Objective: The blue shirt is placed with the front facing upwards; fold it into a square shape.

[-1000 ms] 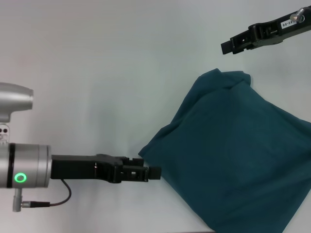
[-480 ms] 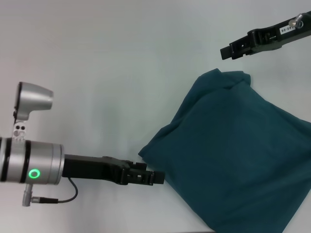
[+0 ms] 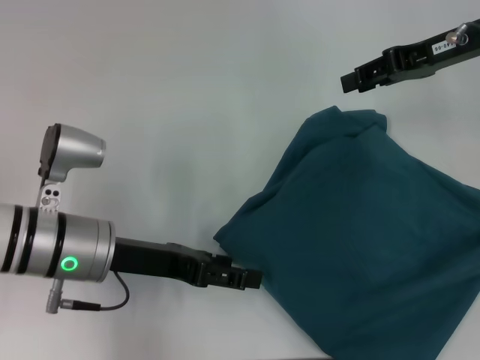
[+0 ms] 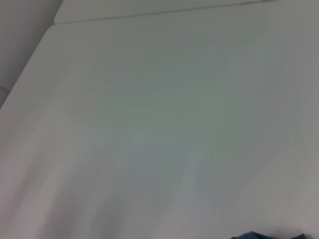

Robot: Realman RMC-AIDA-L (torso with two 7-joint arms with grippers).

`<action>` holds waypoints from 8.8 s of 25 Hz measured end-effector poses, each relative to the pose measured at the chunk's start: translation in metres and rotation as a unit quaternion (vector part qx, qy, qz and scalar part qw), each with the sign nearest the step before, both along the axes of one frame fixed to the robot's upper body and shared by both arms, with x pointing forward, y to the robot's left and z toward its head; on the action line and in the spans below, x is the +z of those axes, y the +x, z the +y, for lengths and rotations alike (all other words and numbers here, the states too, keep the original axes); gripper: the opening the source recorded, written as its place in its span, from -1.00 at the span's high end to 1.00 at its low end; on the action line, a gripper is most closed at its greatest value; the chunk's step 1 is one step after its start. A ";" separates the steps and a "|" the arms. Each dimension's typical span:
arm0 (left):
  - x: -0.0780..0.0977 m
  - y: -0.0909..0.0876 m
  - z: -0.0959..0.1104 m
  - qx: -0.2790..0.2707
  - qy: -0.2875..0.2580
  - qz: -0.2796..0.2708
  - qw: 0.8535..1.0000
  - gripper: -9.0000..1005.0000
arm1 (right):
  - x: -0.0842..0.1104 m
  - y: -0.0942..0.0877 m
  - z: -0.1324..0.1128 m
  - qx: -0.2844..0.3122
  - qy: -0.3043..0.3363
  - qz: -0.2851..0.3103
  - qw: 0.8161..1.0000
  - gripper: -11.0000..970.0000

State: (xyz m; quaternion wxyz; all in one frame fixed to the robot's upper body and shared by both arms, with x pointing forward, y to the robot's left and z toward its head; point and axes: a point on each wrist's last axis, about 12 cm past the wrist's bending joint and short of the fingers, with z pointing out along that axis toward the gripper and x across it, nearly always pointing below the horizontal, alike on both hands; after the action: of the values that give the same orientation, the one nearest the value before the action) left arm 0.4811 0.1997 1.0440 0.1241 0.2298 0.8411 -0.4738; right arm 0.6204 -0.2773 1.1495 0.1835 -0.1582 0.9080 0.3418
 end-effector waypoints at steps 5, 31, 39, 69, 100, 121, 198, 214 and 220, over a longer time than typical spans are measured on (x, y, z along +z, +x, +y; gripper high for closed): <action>0.001 0.004 -0.004 0.000 0.003 -0.001 1.000 -0.64 | 0.000 0.000 0.000 0.001 0.000 -0.003 1.000 0.11; 0.003 0.010 0.000 0.004 0.045 0.012 0.999 -0.61 | -0.005 -0.002 -0.002 0.000 0.001 -0.002 1.000 0.12; 0.005 0.013 -0.008 -0.012 0.048 0.007 0.999 -0.60 | -0.005 -0.002 -0.003 -0.001 0.000 -0.002 1.000 0.12; 0.014 0.028 -0.032 -0.050 0.048 -0.016 0.997 -0.13 | -0.009 -0.005 -0.008 -0.010 0.006 -0.002 1.000 0.12; 0.039 0.053 -0.029 -0.060 0.081 -0.076 0.992 0.79 | -0.010 -0.008 -0.011 -0.012 0.008 0.002 1.000 0.12; 0.054 0.089 0.024 0.028 0.127 -0.127 0.983 0.79 | -0.009 -0.011 -0.006 -0.002 0.022 0.007 1.000 0.12; 0.083 0.082 0.042 -0.006 0.084 -0.165 0.983 -0.69 | -0.017 -0.006 -0.007 -0.031 -0.039 0.057 0.997 0.12; 0.079 0.077 0.040 -0.007 0.078 -0.153 0.985 -0.69 | -0.042 -0.006 0.006 -0.030 -0.061 0.038 0.997 0.12; 0.077 0.076 0.041 -0.008 0.078 -0.153 0.985 -0.69 | -0.049 -0.007 0.013 -0.029 -0.062 0.033 0.997 0.12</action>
State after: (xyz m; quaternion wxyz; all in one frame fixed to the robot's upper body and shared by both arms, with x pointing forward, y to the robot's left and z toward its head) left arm 0.5566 0.2411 1.1215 0.2291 0.3153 0.8447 -0.3668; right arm 0.6138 -0.2642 1.1000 0.1536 -0.1313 0.9371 0.2847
